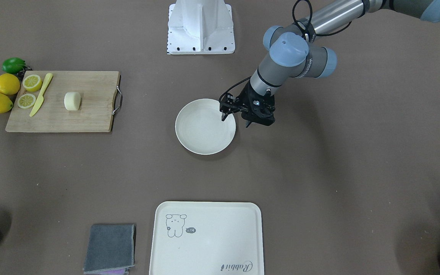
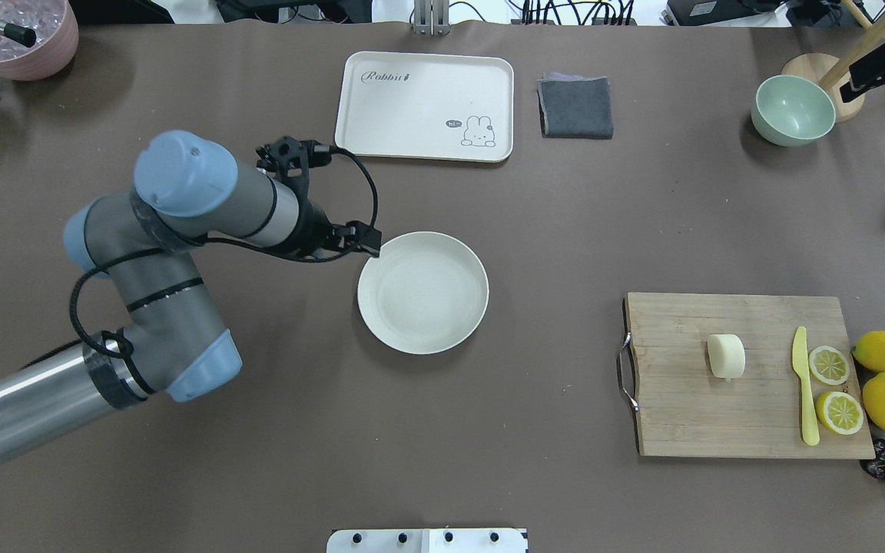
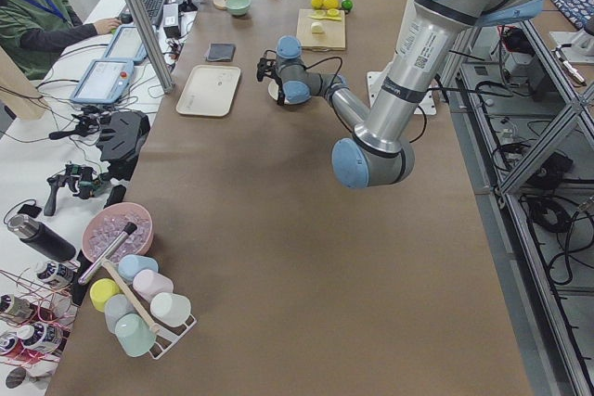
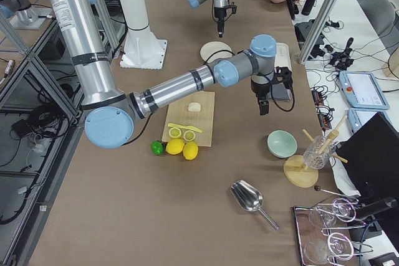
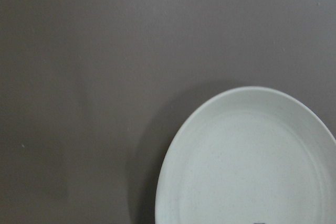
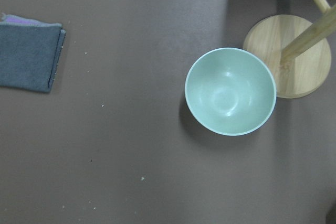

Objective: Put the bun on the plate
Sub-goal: 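Release the plate and raise the left gripper while the right arm reaches toward the bun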

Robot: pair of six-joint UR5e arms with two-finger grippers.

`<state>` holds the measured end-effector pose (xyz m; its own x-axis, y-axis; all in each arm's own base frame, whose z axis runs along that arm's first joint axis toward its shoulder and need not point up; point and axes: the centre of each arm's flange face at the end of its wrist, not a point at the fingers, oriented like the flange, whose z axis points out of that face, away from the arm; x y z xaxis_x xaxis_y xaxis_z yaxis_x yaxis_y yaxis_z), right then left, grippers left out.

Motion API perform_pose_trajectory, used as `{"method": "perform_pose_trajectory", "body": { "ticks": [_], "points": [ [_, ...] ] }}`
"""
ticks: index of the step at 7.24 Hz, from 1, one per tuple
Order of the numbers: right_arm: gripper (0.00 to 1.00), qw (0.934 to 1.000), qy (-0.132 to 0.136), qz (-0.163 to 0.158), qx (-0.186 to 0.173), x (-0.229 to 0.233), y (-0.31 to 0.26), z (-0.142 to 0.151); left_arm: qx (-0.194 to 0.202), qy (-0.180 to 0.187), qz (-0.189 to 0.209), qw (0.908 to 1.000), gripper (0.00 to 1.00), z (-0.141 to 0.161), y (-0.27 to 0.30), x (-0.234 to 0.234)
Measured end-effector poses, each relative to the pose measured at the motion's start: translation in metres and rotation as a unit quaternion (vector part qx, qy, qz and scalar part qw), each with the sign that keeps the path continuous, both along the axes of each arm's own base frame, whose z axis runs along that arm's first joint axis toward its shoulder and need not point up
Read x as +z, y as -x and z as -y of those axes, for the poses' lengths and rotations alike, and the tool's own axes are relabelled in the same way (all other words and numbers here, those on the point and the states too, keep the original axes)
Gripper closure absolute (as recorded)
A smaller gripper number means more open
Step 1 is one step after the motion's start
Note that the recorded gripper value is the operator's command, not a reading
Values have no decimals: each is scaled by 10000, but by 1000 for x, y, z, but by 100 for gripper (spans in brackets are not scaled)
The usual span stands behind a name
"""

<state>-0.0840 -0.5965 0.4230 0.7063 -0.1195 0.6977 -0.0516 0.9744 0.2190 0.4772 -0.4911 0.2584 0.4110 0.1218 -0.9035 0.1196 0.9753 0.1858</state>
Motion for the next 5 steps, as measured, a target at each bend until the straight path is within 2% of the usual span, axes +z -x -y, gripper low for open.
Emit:
{"method": "perform_pose_trajectory", "body": {
  "ticks": [2, 4, 5],
  "points": [
    [0, 9992, -31, 16, -395, -6, 50, -10, -603, -79, 20, 9981, 3, 58, 71, 1],
    [0, 9988, 343, 60, -342, -6, 87, -26, -844, -373, 295, 9953, 3, 88, 122, 24],
    [0, 9980, 503, 116, -376, -4, 100, -43, -914, -429, 395, 9941, 3, 94, 137, 36]
  ]
}}
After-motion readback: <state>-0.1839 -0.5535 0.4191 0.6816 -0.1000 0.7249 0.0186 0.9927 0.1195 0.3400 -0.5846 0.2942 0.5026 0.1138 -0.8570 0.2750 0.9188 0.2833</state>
